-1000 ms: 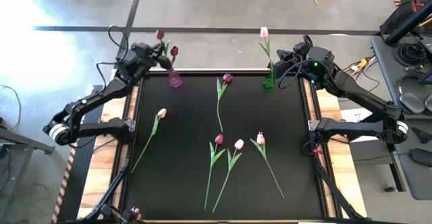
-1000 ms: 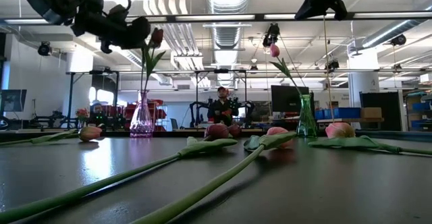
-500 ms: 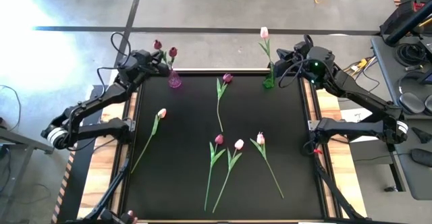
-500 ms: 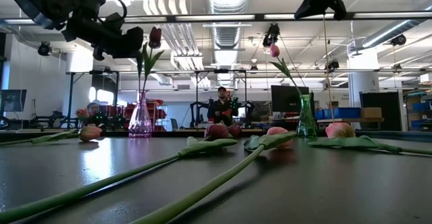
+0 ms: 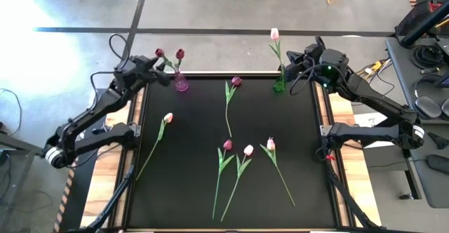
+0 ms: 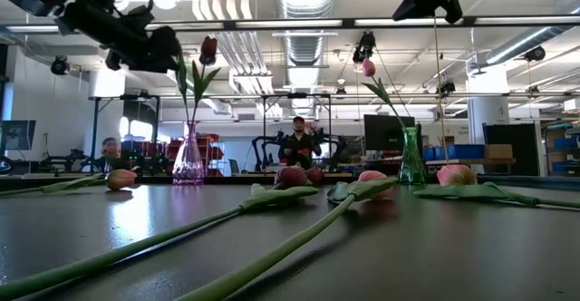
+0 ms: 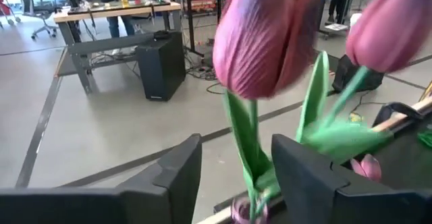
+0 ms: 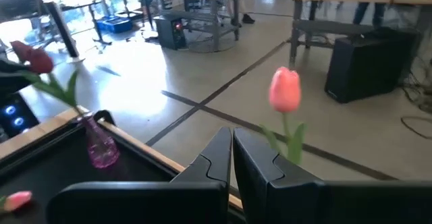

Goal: Sort flowers into vase by color
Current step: Put the center pink flower into the green vase

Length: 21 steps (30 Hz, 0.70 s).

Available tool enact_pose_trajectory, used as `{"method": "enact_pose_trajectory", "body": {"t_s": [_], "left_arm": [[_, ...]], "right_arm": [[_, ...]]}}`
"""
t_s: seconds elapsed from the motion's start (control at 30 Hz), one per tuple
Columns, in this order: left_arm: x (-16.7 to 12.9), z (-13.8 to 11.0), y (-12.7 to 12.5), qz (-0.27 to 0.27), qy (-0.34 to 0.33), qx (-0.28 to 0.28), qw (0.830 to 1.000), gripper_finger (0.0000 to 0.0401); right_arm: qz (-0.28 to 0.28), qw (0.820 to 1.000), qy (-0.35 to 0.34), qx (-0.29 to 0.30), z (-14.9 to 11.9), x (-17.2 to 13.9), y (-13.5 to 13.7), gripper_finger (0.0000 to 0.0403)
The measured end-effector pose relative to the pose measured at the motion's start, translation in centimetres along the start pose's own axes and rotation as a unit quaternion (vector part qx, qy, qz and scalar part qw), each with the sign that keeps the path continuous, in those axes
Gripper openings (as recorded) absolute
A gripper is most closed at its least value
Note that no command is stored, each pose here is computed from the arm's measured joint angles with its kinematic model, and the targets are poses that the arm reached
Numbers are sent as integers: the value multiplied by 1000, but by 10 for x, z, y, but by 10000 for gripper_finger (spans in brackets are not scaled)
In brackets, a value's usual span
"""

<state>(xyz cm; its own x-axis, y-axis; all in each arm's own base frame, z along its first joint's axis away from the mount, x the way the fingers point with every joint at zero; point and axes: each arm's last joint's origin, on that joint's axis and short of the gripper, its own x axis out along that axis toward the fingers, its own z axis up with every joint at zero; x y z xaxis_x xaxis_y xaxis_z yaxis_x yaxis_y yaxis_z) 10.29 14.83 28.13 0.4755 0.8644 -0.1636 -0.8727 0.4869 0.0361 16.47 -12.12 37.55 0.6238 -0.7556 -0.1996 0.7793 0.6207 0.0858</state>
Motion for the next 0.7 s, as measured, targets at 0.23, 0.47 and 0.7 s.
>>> {"method": "enact_pose_trajectory", "body": {"t_s": [0.23, 0.47, 0.7], "left_arm": [[-35, -12, 3, -21, -6, -41, 999, 171], [-64, -28, 1, -113, -1, -98, 989, 155], [-88, -34, 1, -150, 0, -110, 983, 112]], "right_arm": [[47, 999, 6, -17, -3, -5, 16, 9], [135, 988, 70, -8, -18, -19, 46, 9], [152, 965, 204, 65, -56, -36, 93, 13]]}}
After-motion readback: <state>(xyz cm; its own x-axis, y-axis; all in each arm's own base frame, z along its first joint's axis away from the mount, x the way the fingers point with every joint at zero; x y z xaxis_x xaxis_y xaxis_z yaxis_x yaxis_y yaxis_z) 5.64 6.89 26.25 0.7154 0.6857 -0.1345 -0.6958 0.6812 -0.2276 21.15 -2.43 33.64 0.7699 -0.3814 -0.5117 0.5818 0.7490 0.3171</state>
